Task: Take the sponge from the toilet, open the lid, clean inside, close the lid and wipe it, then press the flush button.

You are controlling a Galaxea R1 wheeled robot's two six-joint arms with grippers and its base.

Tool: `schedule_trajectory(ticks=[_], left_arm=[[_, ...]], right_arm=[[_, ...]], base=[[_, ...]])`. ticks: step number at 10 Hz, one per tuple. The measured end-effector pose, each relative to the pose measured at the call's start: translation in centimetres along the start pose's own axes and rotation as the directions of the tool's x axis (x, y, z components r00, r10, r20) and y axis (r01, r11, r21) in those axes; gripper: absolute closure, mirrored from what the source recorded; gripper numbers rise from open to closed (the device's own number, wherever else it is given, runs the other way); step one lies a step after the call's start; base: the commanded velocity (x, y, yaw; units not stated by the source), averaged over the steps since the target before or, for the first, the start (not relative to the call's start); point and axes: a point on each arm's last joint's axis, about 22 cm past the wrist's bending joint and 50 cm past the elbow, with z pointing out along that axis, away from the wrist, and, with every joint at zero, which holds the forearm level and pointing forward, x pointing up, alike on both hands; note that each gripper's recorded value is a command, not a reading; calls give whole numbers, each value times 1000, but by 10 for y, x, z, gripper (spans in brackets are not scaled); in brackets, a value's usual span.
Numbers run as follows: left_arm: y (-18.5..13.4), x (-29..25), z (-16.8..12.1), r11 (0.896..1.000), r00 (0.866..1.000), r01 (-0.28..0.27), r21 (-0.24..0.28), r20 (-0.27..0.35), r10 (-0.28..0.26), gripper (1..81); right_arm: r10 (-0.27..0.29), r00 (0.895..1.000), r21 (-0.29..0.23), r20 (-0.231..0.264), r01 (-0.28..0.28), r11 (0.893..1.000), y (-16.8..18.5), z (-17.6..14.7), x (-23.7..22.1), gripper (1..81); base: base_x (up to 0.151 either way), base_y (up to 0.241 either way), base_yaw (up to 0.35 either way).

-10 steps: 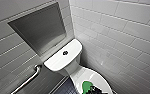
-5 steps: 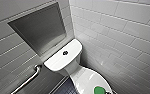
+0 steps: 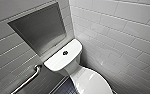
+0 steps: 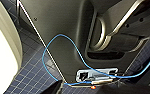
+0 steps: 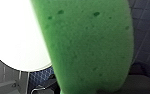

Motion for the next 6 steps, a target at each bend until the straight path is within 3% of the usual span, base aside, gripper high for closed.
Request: schedule_trajectory(ticks=[1, 2, 4, 6], left_arm=[[-1, 0, 0, 1000, 1000, 0, 1, 0, 0, 10], [-1, 0, 0, 1000, 1000, 0, 1, -1, 0, 10], [-1, 0, 0, 1000, 1000, 0, 1, 0, 0, 10], [-1, 0, 0, 1000, 1000, 0, 1, 0, 0, 10]], right_arm=[[11, 1000, -14, 2, -11, 1000, 12, -15, -1, 811], [11, 1000, 19, -7, -11, 1000, -1, -22, 4, 811], [2, 1000, 142, -2, -2, 990, -64, -29, 16, 811], [-42, 998, 223, -42, 51, 974, -117, -37, 62, 811]], base=[[0, 0, 0], [0, 0, 0], [0, 0, 0], [0, 0, 0]])
